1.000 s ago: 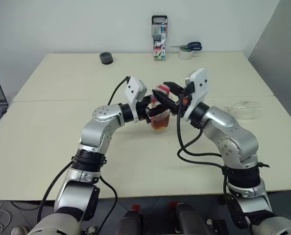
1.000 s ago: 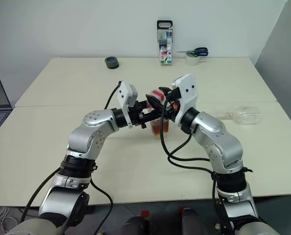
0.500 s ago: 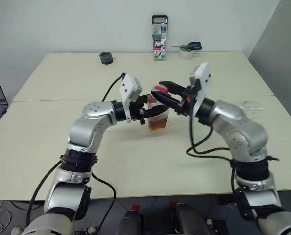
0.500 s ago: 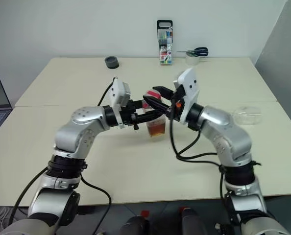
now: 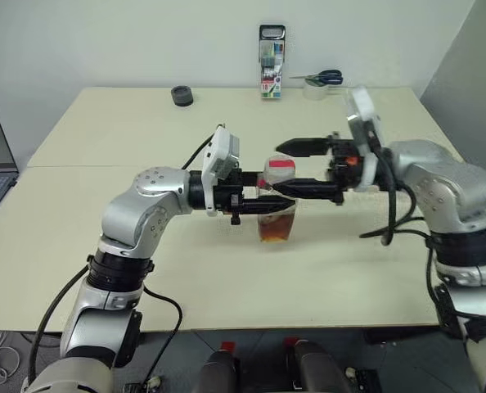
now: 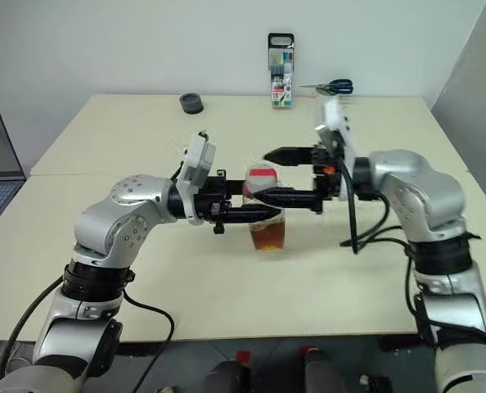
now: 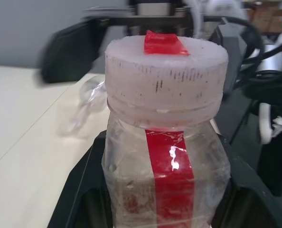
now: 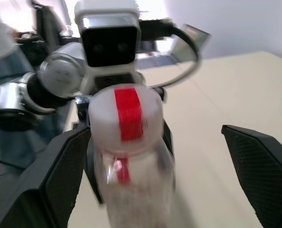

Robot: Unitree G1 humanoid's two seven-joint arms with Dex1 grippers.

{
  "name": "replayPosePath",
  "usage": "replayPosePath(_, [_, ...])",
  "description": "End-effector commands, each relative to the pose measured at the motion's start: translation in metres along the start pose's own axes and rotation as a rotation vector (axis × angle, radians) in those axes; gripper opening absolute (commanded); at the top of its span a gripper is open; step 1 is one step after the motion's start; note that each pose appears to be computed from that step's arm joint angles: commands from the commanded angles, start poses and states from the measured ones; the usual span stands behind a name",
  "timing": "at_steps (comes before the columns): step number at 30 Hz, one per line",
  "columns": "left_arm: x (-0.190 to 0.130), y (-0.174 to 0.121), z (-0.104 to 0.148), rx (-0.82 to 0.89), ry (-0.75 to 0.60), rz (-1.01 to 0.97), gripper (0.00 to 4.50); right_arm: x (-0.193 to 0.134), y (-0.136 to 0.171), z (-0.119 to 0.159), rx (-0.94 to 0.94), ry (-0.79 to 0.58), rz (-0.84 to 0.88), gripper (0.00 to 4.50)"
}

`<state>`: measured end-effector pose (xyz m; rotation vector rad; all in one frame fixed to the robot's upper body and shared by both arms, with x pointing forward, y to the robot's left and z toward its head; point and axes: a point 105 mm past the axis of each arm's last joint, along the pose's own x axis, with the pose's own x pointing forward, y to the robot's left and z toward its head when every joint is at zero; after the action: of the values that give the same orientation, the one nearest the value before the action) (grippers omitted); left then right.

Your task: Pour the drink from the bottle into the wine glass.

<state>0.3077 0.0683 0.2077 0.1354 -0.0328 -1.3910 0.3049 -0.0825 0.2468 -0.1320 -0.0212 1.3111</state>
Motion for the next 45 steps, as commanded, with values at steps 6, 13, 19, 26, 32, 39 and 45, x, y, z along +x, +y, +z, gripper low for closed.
replayPosePath(6, [0.0, 0.012, 0.012, 0.044, -0.083, 0.141, 1.98, 0.016, 0.029, 0.017, -0.067, -0.142, -0.26, 4.48])
replayPosePath(13, [0.014, 0.011, 0.019, 0.071, -0.105, 0.124, 1.98, 0.031, 0.022, 0.014, -0.057, -0.188, -0.414, 4.48])
replayPosePath(19, [0.015, 0.009, 0.022, 0.082, -0.099, 0.099, 1.98, 0.031, 0.009, 0.011, -0.058, -0.206, -0.482, 4.48])
replayPosePath(26, [0.011, 0.009, 0.016, 0.082, -0.079, 0.101, 1.98, 0.03, 0.018, 0.025, -0.044, -0.268, -0.435, 4.48])
replayPosePath(32, [0.01, 0.008, 0.014, 0.084, -0.075, 0.107, 1.98, 0.032, 0.025, 0.026, -0.015, -0.277, -0.394, 4.09])
replayPosePath(39, [0.009, 0.008, 0.014, 0.092, -0.074, 0.109, 1.98, 0.036, 0.029, 0.018, -0.024, -0.237, -0.363, 1.77])
replayPosePath(45, [0.01, 0.006, 0.014, 0.096, -0.076, 0.106, 1.98, 0.038, 0.03, 0.013, -0.06, -0.204, -0.336, 1.73])
